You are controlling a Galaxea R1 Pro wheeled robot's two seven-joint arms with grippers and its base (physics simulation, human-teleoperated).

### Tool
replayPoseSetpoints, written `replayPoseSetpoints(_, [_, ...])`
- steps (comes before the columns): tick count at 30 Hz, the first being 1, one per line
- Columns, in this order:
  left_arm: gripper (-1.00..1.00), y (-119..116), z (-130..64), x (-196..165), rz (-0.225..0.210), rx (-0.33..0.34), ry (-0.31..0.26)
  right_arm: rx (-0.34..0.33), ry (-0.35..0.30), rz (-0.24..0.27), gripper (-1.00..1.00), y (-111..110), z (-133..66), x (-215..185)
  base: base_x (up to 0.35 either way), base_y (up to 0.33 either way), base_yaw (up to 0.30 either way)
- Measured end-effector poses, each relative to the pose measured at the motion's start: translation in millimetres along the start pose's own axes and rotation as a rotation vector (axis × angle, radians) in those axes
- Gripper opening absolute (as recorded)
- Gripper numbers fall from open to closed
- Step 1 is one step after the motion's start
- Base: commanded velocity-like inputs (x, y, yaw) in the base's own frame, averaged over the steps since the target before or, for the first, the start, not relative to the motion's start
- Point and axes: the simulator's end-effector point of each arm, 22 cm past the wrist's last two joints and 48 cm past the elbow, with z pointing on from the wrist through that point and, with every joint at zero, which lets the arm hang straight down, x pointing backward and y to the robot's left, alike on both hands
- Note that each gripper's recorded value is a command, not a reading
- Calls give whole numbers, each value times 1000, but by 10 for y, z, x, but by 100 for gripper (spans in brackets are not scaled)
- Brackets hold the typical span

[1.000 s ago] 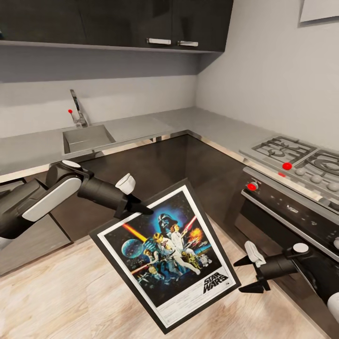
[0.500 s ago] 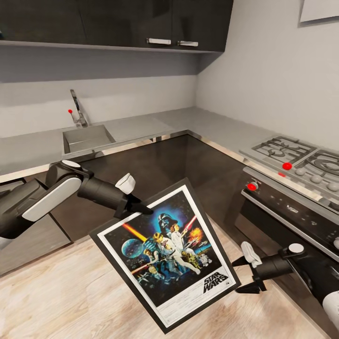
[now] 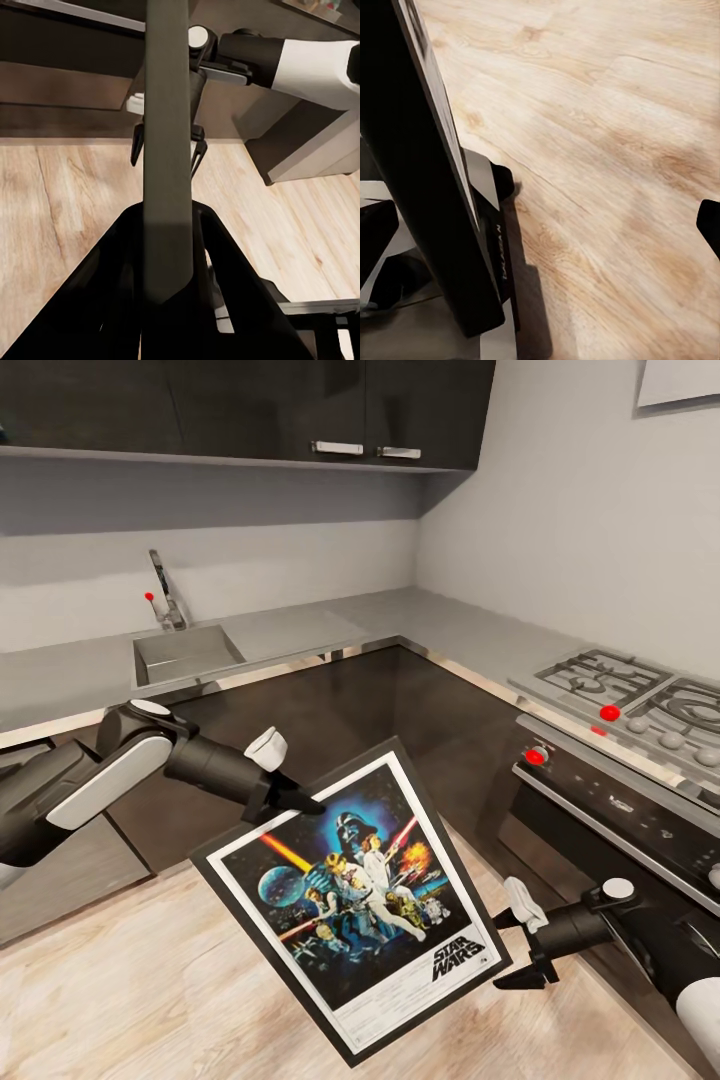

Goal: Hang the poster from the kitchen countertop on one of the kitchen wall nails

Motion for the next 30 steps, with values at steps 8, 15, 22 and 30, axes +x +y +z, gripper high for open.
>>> replayPoseSetpoints(8, [-100,30,-24,-7,-1,-9,-4,-23,26,-9,100,53,59,38,0,0,0])
replayPoseSetpoints(15, [-100,33,-25,-2,-2,-10,-3,-34,44,-32,100,76,82,4,0,0,0])
replayPoseSetpoints(22, [-100,34,-24,-2,-2,-11,-2,-30,44,-67,100,70,65,-95,0,0,0])
replayPoseSetpoints(30, [-100,60,-52,10,-5,-20,-2,-28,42,-89,100,72,39,-154,0,0,0])
